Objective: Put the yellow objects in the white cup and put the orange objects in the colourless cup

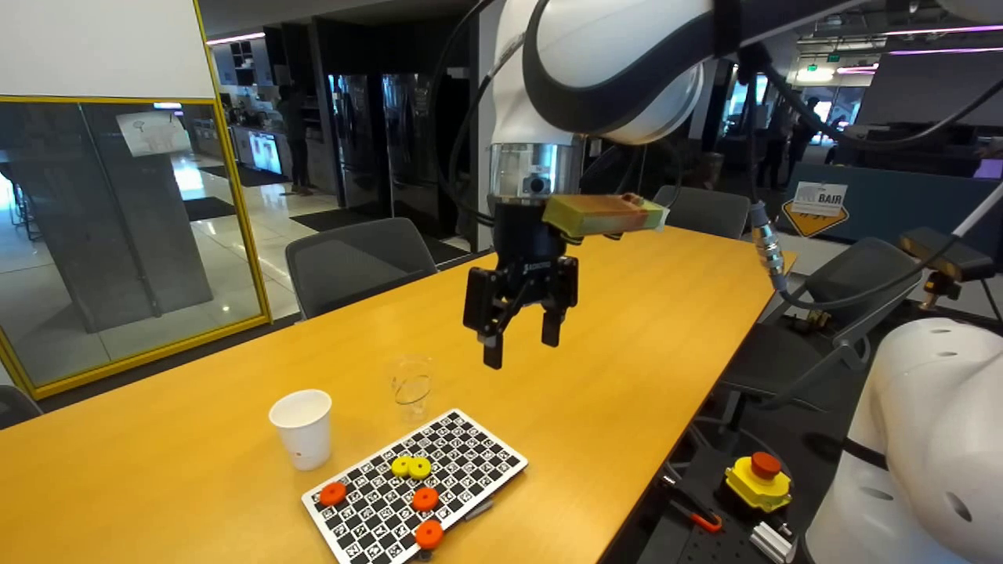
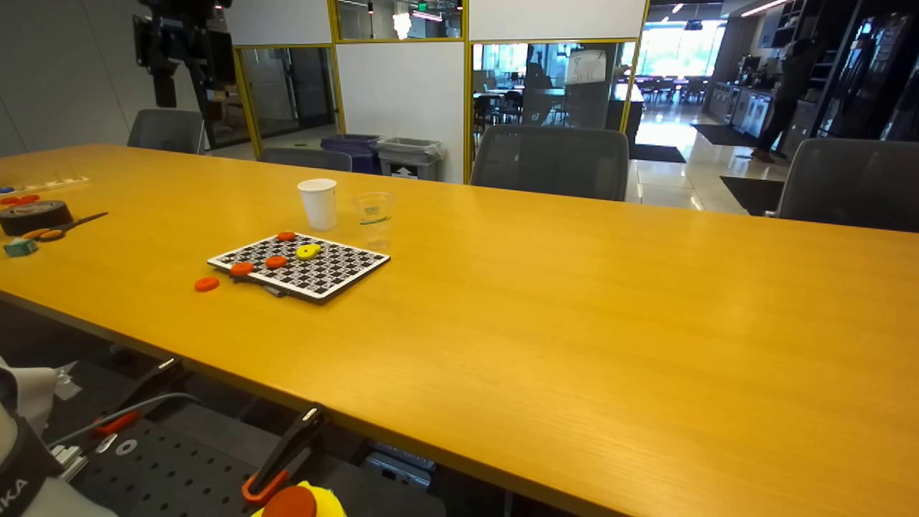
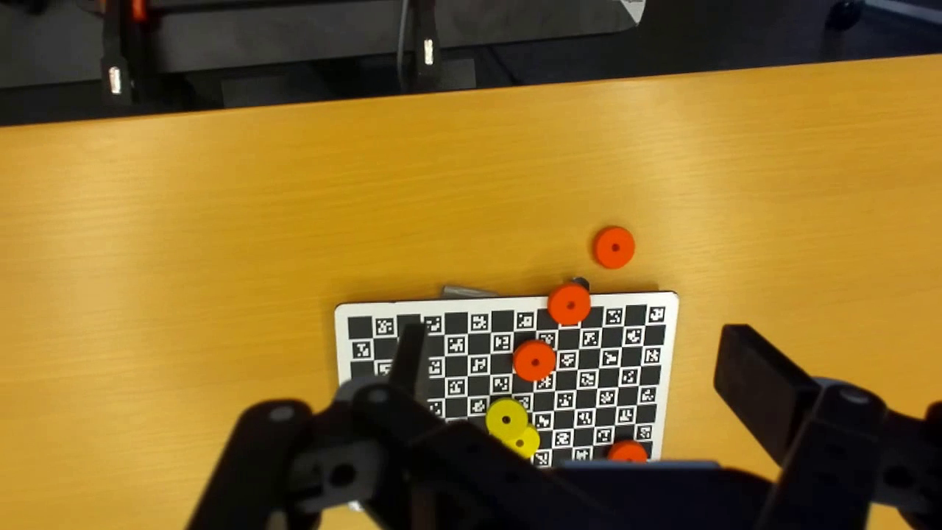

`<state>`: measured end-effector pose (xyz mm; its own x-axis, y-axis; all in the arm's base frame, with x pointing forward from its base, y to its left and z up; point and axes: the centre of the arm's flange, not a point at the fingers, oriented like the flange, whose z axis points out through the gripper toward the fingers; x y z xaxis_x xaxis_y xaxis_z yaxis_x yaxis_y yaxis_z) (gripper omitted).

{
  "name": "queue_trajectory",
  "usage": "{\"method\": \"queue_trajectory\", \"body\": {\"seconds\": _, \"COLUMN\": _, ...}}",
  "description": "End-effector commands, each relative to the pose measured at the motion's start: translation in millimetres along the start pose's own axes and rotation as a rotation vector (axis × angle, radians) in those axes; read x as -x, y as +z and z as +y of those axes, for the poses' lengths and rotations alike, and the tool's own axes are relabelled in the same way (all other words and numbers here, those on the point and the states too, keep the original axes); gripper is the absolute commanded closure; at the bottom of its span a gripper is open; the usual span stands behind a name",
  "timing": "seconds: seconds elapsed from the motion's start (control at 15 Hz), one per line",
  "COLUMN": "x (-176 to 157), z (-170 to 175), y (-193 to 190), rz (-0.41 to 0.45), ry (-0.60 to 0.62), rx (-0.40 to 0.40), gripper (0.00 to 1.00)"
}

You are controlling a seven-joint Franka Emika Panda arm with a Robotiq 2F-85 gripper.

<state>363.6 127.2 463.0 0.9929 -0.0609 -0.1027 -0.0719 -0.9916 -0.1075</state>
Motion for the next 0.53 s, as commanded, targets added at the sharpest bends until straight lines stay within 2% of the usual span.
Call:
{"method": "queue_trajectory", "body": {"seconds": 0.0, "x": -30.6, "z": -28.5, "y": 33.9, "rz": -0.021, "ry": 0.104, "rx": -0.035, "gripper": 0.00}}
{"method": "queue_trajectory", "body": {"seconds": 0.33, "x": -52.2, "z": -55.9, "y": 89.6, "rz": -0.034, "ry": 0.226, "rx": -0.021, "gripper": 0.00}}
{"method": "queue_trajectory", "body": {"seconds": 0.47, "x": -56.6, "z": -65.0, "y": 108.9, "rz": -0.037, "ry": 0.233, "rx": -0.019, "gripper": 0.00}}
